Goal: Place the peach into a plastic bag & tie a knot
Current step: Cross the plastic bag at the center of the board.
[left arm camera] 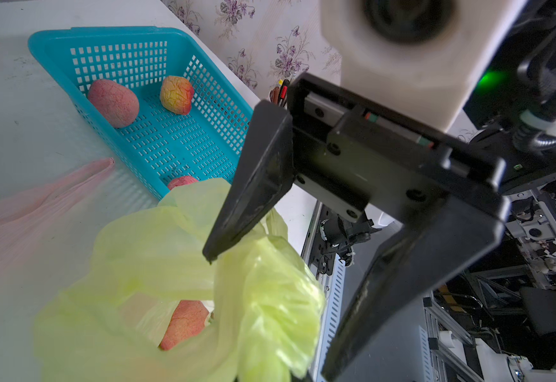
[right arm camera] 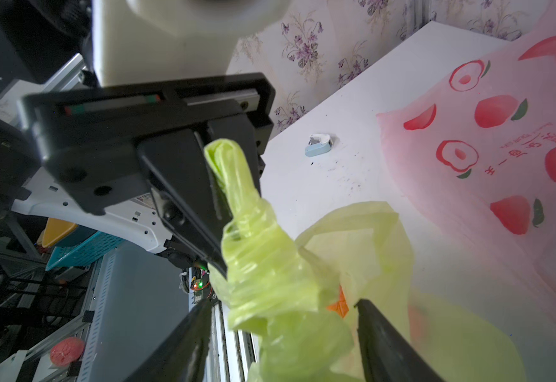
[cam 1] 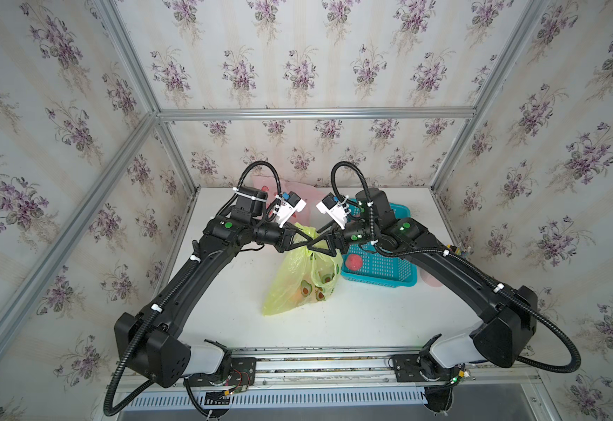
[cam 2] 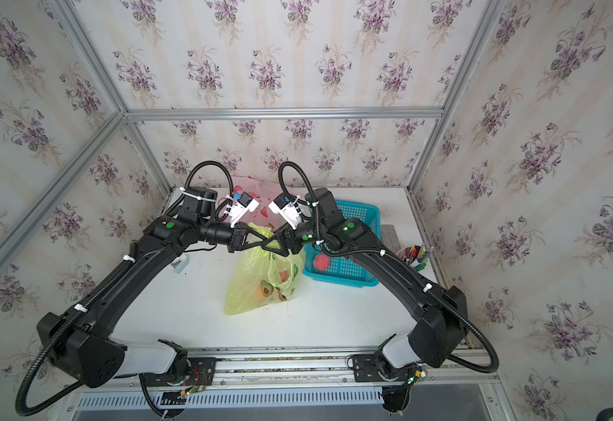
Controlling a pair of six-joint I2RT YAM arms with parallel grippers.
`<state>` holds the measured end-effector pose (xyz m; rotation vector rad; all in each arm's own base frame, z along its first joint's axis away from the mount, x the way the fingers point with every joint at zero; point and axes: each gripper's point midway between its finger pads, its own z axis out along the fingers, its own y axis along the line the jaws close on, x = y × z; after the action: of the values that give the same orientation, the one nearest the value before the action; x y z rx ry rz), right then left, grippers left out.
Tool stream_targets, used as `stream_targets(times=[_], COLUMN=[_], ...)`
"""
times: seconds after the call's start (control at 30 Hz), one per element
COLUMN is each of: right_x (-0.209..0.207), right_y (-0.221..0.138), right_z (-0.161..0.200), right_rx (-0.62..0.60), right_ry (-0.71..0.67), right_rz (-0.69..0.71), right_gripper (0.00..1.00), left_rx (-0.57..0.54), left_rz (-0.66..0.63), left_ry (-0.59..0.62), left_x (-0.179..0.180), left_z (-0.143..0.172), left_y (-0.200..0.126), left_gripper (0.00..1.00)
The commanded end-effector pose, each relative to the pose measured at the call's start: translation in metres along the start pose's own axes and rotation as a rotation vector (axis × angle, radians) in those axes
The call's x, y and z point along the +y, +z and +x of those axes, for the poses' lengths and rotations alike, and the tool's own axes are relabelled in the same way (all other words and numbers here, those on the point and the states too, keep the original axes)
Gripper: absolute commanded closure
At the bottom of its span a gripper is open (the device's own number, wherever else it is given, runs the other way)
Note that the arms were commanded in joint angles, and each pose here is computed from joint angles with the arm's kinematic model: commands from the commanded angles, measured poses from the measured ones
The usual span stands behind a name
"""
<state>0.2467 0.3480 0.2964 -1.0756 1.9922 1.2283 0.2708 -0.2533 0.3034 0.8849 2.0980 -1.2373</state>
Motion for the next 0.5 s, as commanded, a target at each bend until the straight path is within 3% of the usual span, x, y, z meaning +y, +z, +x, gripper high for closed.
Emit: stream_targets(times=[0.0,0.2,0.27,0.37,0.47], right_x=[0.003,-0.004,-0.008,-0.013,-0.017], right_y=[0.005,0.009,0.009,0.009,0.007], right_z=[0.004,0.002,0.000,-0.003,-0.006], right_rx=[0.025,0.020,0.013,-0.001,-0.011], right_ry=[-0.031,-0.019,-0.014,-0.007,-0.008], right_rz=[-0.016,0.022,0.042,0.071,0.102], right_gripper=[0.35,0.55,0.67,0.81,0.91], left_rx=[-0.005,-0.007,-0.007,-0.010,-0.015], left_rz=[-0.007,-0.015,-0.017,-0.027,-0.054], left_ry=[0.012,0.009,0.008,0.005,0.007], left_x=[0.001,0.002,0.002,0.001,0.003], left_z=[-0.003,-0.004,-0.004,-0.004,-0.002], left_y=[-0.001,-0.001,-0.002,-0.003,-0.006], left_gripper=[0.97,0.95,0.92,0.82,0.66])
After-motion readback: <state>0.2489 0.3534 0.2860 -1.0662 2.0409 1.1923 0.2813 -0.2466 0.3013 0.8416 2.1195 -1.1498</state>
